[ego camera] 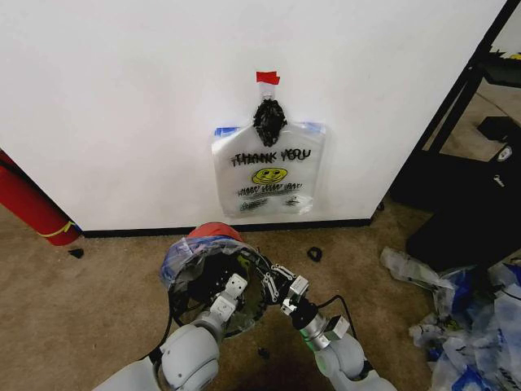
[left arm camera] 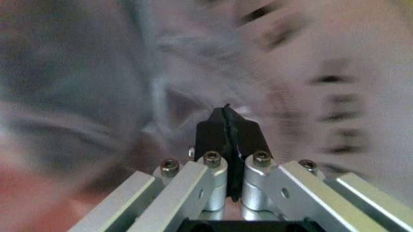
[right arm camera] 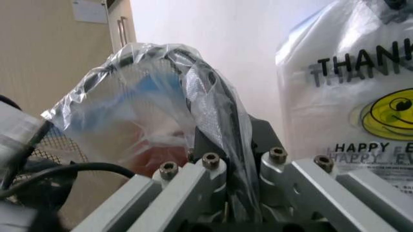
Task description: Pick up the garbage bag from the wall and place it over the trash bin.
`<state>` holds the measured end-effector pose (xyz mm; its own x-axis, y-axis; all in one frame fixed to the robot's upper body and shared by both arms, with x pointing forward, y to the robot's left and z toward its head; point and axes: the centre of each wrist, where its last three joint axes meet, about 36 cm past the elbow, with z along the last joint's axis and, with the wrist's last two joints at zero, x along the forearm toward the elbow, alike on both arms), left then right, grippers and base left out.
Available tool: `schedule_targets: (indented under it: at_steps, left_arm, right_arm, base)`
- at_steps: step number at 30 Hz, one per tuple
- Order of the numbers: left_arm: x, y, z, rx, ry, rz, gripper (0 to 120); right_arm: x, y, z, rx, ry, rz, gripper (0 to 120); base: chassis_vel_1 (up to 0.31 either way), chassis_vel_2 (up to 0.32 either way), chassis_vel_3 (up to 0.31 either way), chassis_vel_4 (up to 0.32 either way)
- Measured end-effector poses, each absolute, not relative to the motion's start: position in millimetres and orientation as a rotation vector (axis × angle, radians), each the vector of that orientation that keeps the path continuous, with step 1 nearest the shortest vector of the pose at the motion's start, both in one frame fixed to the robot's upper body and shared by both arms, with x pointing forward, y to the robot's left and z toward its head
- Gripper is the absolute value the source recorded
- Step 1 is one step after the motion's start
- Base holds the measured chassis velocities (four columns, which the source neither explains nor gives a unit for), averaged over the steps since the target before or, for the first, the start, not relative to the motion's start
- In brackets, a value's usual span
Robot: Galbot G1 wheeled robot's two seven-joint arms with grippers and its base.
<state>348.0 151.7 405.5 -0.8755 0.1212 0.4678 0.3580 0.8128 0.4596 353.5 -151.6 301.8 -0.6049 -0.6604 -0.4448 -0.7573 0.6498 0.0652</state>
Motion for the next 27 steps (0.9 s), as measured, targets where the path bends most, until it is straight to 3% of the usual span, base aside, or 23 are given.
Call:
schedule_targets:
  at_steps: [9,21,27]
  left_arm:
    - [363.6,169.8,395.3,-0.233,-2.645,-0.945,0]
    - [324.2,153.6,402.6,-0.492,-2.740,-0.822,0]
    - [335.3,151.8,399.1,-0.453,-2.750,-0.834,0]
  right_arm:
    - [355.3,-149.9,300.2,-1.112,2.491,0.360,1]
    - [357.4,-147.5,295.8,-1.073,2.519,0.409,1]
    - [353.3,-145.9,298.7,-1.067,2.518,0.443,1]
  base:
    - [0.000,0.000,0.000,0.000]
    - [0.000,0.000,0.000,0.000]
    - [0.000,0.000,0.000,0.000]
